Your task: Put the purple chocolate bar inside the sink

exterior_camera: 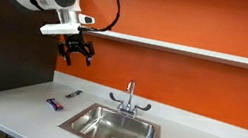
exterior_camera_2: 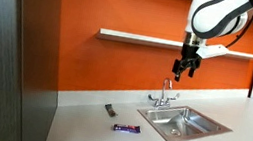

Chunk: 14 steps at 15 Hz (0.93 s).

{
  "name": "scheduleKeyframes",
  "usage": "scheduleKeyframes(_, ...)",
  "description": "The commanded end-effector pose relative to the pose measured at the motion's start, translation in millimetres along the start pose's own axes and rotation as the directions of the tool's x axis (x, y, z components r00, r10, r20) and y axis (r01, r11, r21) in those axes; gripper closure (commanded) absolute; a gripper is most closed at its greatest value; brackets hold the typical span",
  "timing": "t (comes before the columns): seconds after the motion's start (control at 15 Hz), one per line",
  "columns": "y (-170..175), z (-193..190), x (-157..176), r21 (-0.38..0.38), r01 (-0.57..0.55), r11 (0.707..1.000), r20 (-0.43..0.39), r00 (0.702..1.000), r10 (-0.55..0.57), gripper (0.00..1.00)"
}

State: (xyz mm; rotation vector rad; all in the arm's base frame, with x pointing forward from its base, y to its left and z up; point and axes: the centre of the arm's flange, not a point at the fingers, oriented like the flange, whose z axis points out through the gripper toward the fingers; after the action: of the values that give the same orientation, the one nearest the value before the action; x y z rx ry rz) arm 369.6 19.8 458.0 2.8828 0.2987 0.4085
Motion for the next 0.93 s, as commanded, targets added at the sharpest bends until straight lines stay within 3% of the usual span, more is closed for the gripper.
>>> scheduleKeyframes(0.0,-0.1,0.4,0.0,0.000,0.000,1.000,0.001,1.000,0.000,0.00)
scheduleKeyframes(0.4,-18.4,5.4,16.9,0.040,0.090,0.995,0.085,0.992,-0.093,0.00)
scheduleKeyframes(0.87,-60.5,21.6,38.7,0.142,0.251,0.958,0.127,0.955,-0.269,0.00)
